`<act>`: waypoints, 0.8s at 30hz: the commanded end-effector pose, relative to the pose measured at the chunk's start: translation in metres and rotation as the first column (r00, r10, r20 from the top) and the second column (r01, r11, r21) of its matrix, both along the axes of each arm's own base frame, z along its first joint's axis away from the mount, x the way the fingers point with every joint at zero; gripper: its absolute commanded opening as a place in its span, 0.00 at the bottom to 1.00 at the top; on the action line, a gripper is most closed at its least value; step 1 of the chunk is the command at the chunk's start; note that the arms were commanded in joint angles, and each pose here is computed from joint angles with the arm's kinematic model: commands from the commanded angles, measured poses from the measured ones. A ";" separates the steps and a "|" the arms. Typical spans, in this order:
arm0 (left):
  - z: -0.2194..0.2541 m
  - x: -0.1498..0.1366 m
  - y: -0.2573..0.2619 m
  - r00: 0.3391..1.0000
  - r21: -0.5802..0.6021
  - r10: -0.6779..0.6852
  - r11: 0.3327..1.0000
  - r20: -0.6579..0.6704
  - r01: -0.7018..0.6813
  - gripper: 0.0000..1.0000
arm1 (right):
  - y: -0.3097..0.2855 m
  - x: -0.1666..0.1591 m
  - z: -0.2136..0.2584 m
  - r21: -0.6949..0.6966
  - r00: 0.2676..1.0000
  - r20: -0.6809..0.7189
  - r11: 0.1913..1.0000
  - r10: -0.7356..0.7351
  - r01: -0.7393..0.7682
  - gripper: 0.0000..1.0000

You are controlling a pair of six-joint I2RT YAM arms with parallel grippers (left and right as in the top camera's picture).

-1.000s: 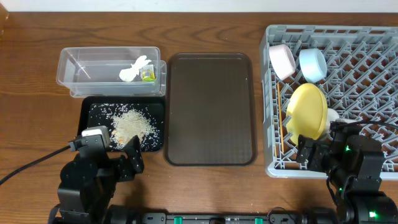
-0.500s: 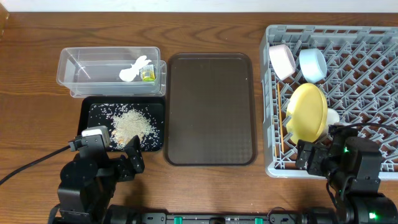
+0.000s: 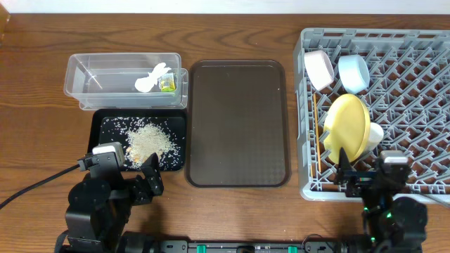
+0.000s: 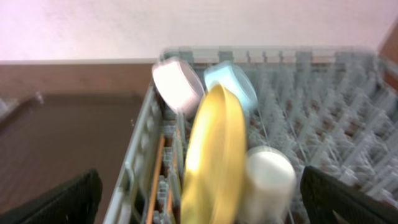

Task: Sort waste into correct bins and load items into the dishwasher rack

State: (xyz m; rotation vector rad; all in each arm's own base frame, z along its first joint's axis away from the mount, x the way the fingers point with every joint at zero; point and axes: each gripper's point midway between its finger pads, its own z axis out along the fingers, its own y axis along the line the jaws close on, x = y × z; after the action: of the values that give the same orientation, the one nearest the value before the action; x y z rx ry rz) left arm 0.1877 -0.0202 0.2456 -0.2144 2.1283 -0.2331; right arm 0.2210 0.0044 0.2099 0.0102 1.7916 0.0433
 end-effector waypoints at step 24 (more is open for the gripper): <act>-0.003 0.000 0.001 1.000 0.016 0.001 1.000 -0.003 -0.001 0.93 | 0.021 0.024 -0.053 -0.042 0.984 0.146 0.995 0.099 -0.094 0.99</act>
State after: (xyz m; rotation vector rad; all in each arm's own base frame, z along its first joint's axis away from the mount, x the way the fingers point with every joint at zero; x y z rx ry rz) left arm 0.1877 -0.0202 0.2447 -0.2151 2.1309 -0.2327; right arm 0.2458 0.0200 0.1566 -0.0759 1.6459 0.0660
